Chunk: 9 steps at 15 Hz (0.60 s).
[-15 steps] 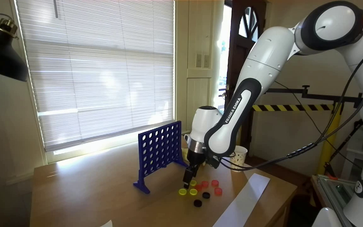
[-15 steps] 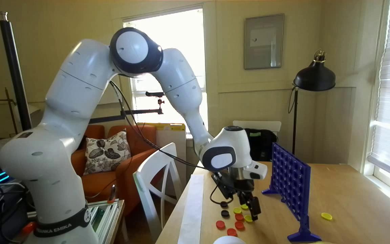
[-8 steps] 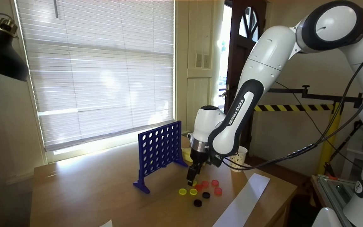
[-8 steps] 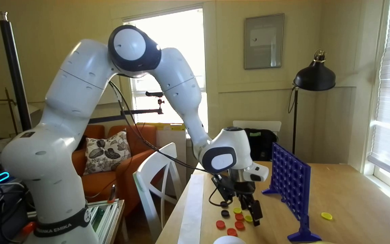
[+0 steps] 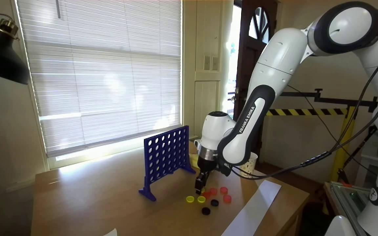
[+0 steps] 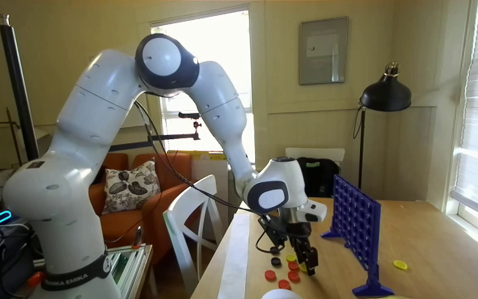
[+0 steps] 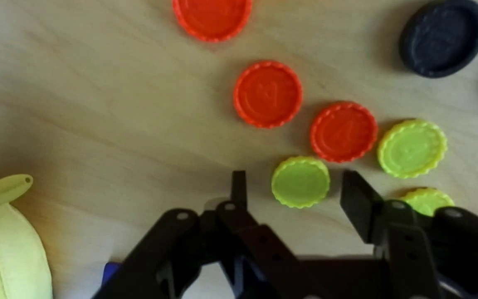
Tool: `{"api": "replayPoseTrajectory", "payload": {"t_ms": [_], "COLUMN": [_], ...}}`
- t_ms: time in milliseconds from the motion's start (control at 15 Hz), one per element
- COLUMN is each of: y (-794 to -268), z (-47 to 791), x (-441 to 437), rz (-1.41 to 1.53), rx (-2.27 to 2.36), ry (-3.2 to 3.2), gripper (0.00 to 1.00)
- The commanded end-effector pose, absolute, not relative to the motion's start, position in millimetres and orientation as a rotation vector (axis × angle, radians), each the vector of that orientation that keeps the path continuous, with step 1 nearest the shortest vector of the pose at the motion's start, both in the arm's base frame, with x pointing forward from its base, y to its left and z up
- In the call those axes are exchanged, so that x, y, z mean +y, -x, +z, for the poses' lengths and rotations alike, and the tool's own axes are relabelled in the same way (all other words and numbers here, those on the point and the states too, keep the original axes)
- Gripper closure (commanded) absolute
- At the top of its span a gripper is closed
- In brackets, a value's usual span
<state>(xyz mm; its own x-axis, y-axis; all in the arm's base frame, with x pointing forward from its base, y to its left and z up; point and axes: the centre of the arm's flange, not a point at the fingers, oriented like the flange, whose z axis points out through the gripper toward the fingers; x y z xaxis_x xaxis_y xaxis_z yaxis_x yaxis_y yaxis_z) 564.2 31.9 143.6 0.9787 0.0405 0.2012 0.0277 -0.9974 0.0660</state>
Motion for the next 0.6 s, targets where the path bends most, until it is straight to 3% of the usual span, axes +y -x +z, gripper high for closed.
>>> {"api": "replayPoseTrajectory", "payload": {"t_ms": [0,200,533], "y": [-562.6,-563.9,-563.4], "z": [139.5,140.0,161.3], "x": [37.5,40.3,43.9], "rz": [0.354,0.378,0.476], "rx": [0.060,0.070,0.069], "ry": [-3.034,-3.037,-3.043], "gripper": [0.70,0.89,0.90]}}
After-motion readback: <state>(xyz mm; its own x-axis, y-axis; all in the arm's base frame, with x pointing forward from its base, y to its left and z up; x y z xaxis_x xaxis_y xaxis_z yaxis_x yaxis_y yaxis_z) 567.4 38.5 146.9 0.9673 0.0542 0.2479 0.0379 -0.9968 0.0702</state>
